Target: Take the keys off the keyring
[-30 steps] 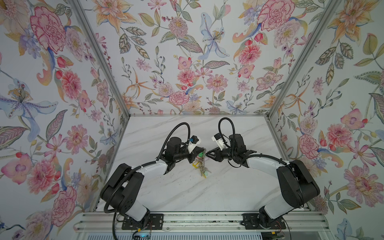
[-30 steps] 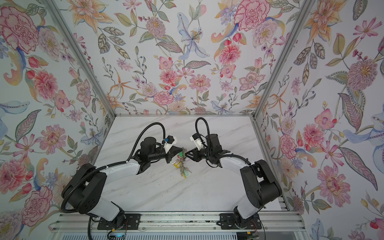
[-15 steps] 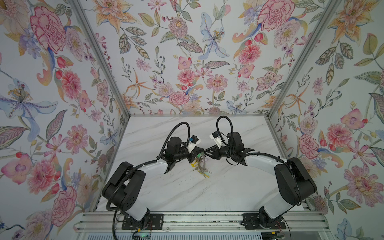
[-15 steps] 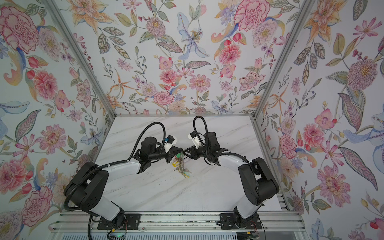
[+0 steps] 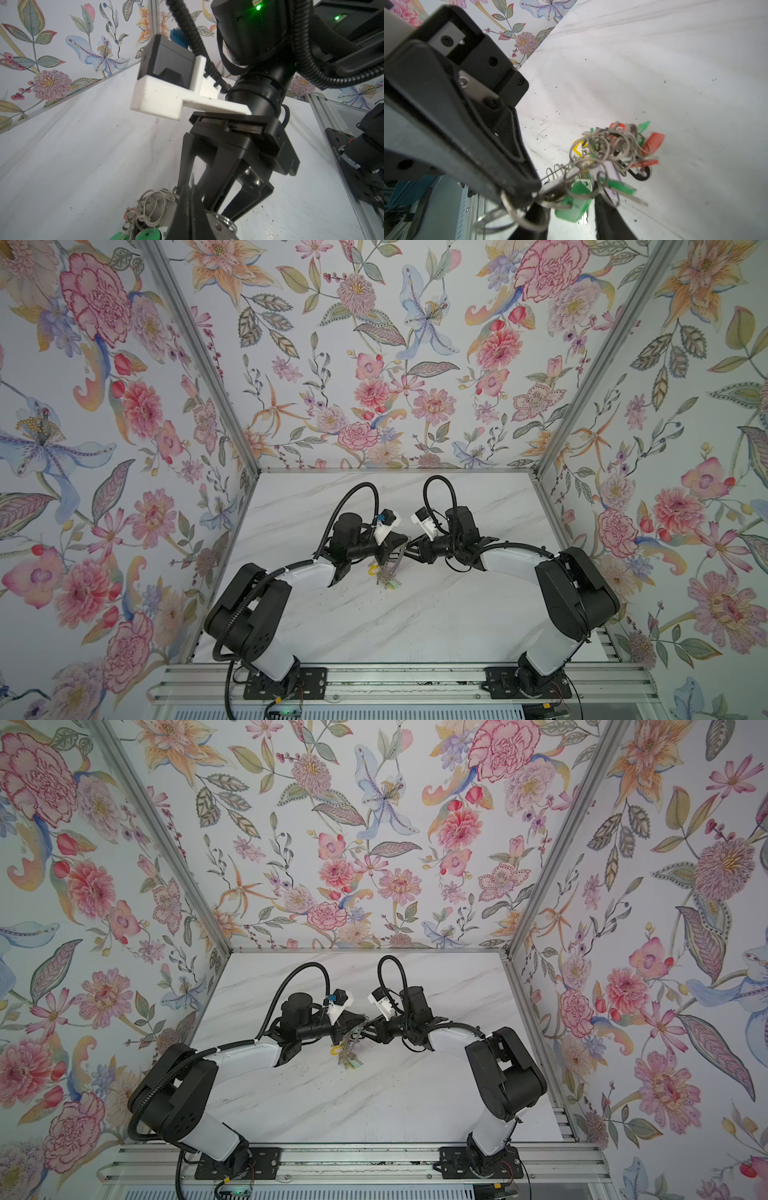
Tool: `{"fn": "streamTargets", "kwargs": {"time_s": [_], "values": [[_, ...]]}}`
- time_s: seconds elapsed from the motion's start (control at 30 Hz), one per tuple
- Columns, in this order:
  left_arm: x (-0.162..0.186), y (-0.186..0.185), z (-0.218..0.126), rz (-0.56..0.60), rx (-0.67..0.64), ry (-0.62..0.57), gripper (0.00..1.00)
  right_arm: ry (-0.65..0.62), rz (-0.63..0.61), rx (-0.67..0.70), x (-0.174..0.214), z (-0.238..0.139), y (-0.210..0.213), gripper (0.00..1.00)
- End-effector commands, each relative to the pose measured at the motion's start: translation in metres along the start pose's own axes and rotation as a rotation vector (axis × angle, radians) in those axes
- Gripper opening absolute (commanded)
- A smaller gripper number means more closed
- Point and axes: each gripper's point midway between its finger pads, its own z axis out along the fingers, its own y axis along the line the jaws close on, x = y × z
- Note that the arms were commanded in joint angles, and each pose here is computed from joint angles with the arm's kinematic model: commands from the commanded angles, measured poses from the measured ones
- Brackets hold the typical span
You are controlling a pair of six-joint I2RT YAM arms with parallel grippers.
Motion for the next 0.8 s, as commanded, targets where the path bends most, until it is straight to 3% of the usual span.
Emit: {"fn": "streamTargets", "kwargs": {"time_s": [0.0, 0.2, 0.43, 0.57, 0.77], "values": [[-0.037, -0.005, -0.005, 0.054, 0.036, -0.097, 0.0, -0.026, -0.059, -0.017, -0.008, -0.002, 0.008, 0.36], [-0.035, -0.003, -0.003, 0.047, 0.039, -0.09, 0.0, -0.071, -0.075, 0.034, -0.018, -0.01, 0.003, 0.33], [-0.034, -0.002, -0.005, 0.052, 0.023, -0.087, 0.0, -0.051, -0.08, 0.065, -0.016, -0.019, 0.001, 0.11], [-0.034, 0.002, -0.007, 0.05, 0.017, -0.088, 0.0, -0.041, -0.07, 0.126, -0.01, -0.03, -0.006, 0.04], [-0.032, 0.004, -0.008, 0.054, 0.01, -0.086, 0.0, -0.045, -0.063, 0.228, -0.009, -0.05, -0.013, 0.01]]}}
